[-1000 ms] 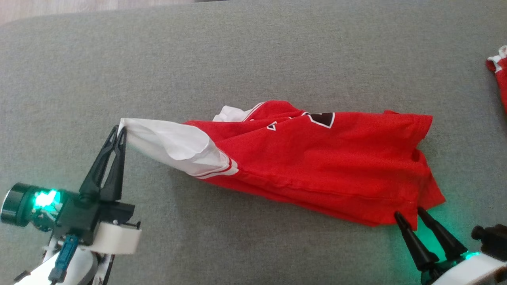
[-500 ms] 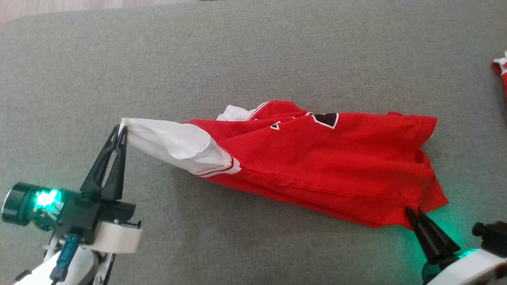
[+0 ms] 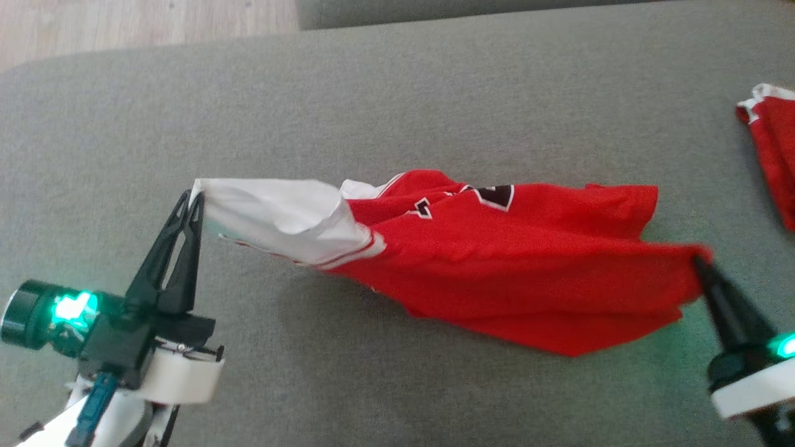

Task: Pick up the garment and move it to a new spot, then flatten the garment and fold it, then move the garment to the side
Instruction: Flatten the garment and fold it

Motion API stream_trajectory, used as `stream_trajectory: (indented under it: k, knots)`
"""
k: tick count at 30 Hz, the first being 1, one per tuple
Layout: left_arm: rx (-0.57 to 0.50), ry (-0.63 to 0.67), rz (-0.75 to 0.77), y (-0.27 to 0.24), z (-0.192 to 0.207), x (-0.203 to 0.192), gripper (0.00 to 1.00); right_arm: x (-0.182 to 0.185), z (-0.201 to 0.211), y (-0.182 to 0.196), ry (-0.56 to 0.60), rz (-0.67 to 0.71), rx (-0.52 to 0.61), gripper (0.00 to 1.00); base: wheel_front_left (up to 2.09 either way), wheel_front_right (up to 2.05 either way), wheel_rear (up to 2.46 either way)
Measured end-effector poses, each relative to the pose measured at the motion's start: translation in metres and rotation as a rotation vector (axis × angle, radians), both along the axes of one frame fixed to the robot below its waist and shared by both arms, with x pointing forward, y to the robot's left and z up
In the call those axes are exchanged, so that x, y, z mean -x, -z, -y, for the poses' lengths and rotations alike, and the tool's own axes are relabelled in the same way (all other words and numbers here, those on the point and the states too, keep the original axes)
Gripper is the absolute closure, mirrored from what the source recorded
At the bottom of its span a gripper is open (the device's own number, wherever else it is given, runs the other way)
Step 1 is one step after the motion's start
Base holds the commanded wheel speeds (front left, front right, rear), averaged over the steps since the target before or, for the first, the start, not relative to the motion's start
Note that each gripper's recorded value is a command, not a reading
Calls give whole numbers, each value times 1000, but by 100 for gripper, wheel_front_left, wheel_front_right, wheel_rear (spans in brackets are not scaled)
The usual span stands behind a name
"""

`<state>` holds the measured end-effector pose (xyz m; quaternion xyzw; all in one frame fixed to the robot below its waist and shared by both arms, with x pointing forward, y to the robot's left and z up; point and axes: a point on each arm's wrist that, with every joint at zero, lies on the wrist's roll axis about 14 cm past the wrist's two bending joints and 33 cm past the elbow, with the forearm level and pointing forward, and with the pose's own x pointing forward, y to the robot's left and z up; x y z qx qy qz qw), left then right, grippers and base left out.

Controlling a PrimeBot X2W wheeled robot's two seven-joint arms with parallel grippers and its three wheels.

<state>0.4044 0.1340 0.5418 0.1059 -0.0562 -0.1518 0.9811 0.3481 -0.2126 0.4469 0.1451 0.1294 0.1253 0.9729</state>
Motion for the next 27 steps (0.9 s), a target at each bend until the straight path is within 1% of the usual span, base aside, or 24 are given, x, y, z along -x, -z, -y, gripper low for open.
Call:
stream_trajectory:
  k: [4, 7, 12, 16, 17, 20, 23, 27]
  knots:
    - [19, 55, 81, -31, 8, 3, 100, -7, 18, -52, 42, 158, 6, 100, 0, 0, 0]
    - [43, 98, 146, -59, 13, 5, 100, -7, 33, -92, 62, 273, 34, 100, 0, 0, 0]
    - [6, 166, 272, -110, 14, 5, 100, 1, 53, -162, 66, 461, 109, 100, 0, 0, 0]
    - [-13, 235, 400, -164, 22, 5, 100, 0, 62, -210, 57, 564, 173, 100, 0, 0, 0]
    - [-13, 235, 400, -164, 22, 5, 100, 0, 62, -210, 57, 564, 173, 100, 0, 0, 0]
    - [-28, 284, 488, -201, 28, 1, 100, -10, 63, -244, 39, 637, 229, 100, 0, 0, 0]
    - [-63, 323, 548, -227, 33, -9, 100, -29, 60, -268, 18, 688, 268, 100, 0, 0, 0]
    - [-104, 325, 573, -247, 37, -41, 100, -67, 54, -277, -10, 689, 300, 100, 0, 0, 0]
